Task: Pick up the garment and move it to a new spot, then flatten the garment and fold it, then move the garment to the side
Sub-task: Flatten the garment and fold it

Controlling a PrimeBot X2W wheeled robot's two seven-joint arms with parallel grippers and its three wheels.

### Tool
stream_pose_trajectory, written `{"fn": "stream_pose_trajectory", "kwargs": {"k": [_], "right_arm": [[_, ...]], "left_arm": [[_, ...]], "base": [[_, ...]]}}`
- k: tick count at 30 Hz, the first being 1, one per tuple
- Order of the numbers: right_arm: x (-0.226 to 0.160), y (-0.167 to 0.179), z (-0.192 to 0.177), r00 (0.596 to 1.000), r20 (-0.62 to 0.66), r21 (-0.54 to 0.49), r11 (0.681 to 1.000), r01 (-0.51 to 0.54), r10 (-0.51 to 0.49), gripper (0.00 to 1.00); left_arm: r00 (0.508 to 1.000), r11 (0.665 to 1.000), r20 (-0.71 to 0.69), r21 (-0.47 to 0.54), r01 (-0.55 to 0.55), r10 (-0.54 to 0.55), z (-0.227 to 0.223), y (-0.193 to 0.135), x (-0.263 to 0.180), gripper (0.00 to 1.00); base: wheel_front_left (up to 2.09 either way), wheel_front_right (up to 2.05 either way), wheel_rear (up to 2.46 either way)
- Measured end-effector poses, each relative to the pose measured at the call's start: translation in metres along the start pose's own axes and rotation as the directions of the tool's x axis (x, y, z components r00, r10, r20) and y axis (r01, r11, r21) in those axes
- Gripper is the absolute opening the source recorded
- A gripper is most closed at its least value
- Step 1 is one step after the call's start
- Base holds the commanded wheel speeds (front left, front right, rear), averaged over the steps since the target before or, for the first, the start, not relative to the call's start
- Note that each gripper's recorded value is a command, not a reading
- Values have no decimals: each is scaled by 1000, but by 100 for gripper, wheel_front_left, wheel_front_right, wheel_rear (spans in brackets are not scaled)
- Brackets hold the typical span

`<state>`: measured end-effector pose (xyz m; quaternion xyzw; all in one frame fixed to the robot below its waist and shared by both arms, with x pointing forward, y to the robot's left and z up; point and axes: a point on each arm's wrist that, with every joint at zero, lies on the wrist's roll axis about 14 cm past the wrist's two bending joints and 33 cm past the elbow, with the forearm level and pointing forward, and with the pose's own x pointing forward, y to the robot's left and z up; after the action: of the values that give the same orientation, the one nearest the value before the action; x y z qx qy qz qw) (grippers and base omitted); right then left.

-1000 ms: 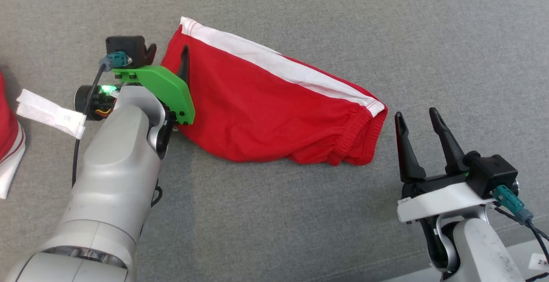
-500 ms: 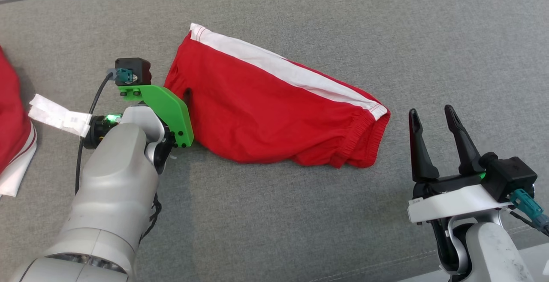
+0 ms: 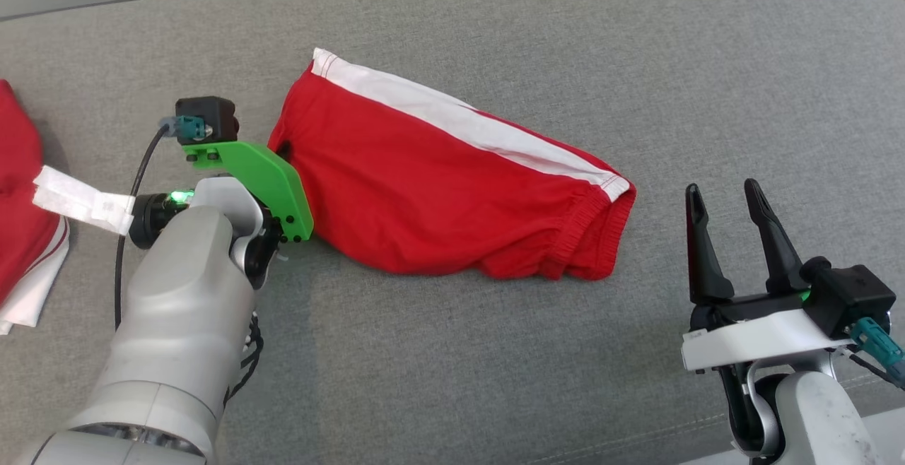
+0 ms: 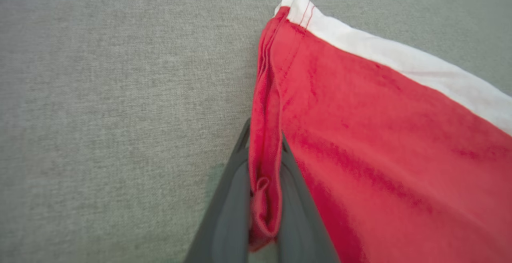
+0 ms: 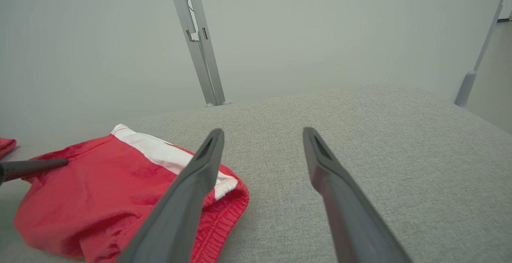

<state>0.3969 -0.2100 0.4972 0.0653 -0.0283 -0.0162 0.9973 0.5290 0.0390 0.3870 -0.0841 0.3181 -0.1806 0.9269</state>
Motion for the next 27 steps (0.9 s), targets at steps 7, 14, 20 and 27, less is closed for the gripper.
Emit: {"fn": "stream_pose_trajectory", "kwargs": {"k": [7,14,20,27], "right_arm": [[-5,-1,4,1000,6,-1,1000,4,-4,100],[-11,1,13,1000,12,-9,1000,-3,3,100],[-16,9,24,999,27,-12,1000,-29,29,100],[-20,25,30,996,36,-9,997,-77,77,100]], "left_arm": [[997,993,65,-115,-28,36,-11,10,-28,0],[988,968,109,-240,-79,108,-49,29,-71,0],[975,936,170,-344,-75,141,-70,30,-105,0],[962,923,217,-378,-75,167,-73,21,-126,25]], "base": [[0,0,0],[0,0,0],[0,0,0],[0,0,0]]}}
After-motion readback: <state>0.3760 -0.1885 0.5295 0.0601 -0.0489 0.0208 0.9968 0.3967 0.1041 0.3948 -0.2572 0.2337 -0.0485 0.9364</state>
